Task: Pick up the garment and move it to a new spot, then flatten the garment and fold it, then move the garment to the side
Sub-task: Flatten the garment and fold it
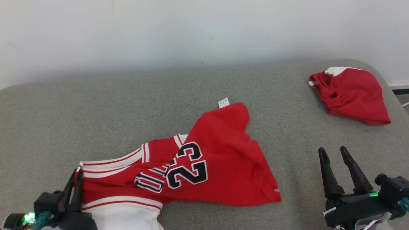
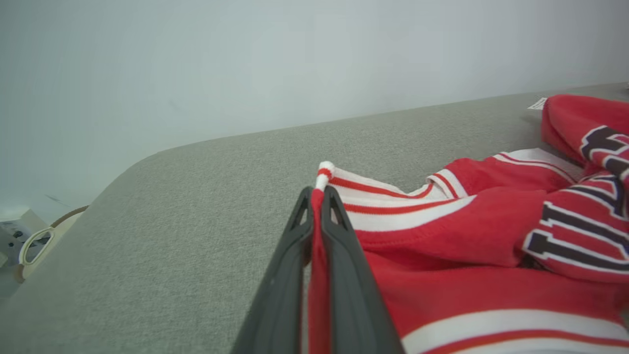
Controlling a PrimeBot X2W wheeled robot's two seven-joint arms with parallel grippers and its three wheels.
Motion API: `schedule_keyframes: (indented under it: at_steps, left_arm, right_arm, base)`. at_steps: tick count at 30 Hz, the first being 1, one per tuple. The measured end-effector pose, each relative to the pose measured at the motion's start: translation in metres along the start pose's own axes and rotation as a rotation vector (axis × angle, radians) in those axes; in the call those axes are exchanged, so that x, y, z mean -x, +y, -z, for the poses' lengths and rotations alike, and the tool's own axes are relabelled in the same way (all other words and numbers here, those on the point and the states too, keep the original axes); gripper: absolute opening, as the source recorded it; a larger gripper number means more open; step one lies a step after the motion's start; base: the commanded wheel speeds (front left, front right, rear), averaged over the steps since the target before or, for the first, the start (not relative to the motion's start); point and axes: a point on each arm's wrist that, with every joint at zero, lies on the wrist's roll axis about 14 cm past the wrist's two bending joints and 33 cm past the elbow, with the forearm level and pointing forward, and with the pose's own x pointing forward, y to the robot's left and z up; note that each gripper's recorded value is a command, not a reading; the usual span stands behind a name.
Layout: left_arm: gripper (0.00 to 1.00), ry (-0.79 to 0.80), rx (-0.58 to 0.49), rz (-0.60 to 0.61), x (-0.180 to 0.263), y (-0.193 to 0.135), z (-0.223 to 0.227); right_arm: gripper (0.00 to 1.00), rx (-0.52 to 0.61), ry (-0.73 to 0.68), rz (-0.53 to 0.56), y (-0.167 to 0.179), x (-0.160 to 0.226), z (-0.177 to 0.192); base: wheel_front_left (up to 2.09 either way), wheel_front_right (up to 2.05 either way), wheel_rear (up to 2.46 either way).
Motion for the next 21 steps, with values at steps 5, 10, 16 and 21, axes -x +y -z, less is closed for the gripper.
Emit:
schedule_keyframes:
  at_steps: [5, 10, 16, 21]
  left_arm:
    - [0.00, 0.004, 0.009, -0.090, 0.009, 0.028, 0.001]
    - [0.00, 0.013, -0.002, -0.107, 0.016, 0.032, 0.001]
    - [1.00, 0.025, 0.011, -0.111, 0.021, 0.027, 0.004]
    - [1.00, -0.028, 0.027, -0.150, 0.028, 0.032, -0.009]
  right_arm:
    - [1.00, -0.001, 0.011, 0.004, -0.001, 0.001, 0.003]
    - [1.00, 0.004, 0.019, 0.020, -0.006, 0.004, 0.005]
    - [1.00, 0.003, 0.030, 0.006, -0.002, 0.005, 0.008]
    - [1.00, -0.003, 0.048, -0.024, 0.005, 0.003, 0.013]
  base:
    - [0.00, 0.00, 0.00]
    - [0.00, 0.00, 0.00]
    - [0.00, 0.00, 0.00]
    - [0.00, 0.00, 0.00]
